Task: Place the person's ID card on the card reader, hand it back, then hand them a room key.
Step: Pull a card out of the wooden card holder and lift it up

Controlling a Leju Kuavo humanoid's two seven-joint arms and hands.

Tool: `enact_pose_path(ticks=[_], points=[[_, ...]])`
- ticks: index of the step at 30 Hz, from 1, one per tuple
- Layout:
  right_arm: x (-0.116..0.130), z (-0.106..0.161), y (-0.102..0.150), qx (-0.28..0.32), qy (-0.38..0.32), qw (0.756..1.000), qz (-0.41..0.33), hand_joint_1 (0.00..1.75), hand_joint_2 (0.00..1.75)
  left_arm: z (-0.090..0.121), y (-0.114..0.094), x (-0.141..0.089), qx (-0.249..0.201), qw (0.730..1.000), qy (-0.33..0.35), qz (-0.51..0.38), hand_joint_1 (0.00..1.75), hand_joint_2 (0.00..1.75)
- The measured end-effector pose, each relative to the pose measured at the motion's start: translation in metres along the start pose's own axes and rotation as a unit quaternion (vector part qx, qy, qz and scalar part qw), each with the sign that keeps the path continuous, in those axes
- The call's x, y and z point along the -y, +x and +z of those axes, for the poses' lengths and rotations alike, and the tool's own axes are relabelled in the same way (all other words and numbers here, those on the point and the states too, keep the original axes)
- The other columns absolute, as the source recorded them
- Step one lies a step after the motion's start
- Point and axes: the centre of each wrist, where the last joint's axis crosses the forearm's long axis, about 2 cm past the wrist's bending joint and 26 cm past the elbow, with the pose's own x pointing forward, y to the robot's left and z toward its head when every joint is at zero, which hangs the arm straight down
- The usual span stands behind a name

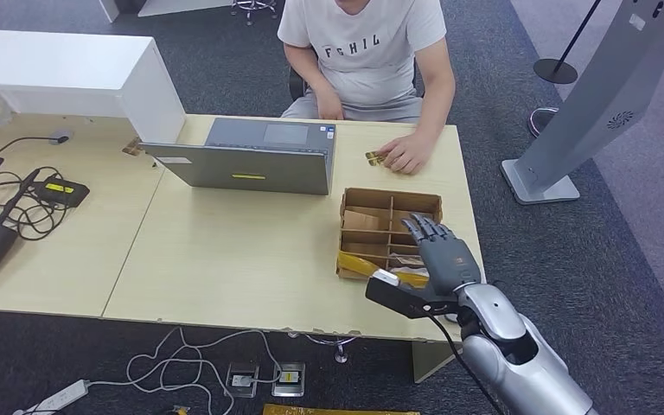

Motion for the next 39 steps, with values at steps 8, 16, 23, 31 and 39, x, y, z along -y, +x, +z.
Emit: enact_pose_path(ticks=[8, 16, 23, 31, 39], points=[[-0.0005, 0.0005, -0.0011, 0.000, 0.001, 1.000, 0.001, 0.00, 1.75, 0.0000, -0.0001, -0.0001, -0.001, 1.000, 0.001, 0.002, 0.00, 0.00], [-0.0019, 0.0016, -0.0018, 0.000, 0.004, 1.000, -0.004, 0.00, 1.75, 0.0000, -0.0001, -0.0002, -0.001, 1.000, 0.004, 0.002, 0.00, 0.00], [-0.0020, 0.0018, -0.0025, 0.000, 0.005, 1.000, -0.005, 0.00, 1.75, 0.0000, -0.0001, -0.0003, -0.001, 1.000, 0.006, 0.003, 0.00, 0.00], [-0.0029, 0.0023, -0.0012, 0.003, 0.006, 1.000, -0.006, 0.00, 1.75, 0.0000, 0.0000, -0.0004, -0.001, 1.000, 0.008, 0.004, 0.00, 0.00], [-0.0046, 0.0027, 0.0006, 0.006, 0.008, 1.000, -0.003, 0.13, 1.75, 0.0000, 0.0000, -0.0004, -0.002, 1.000, 0.010, 0.007, 0.00, 0.00]])
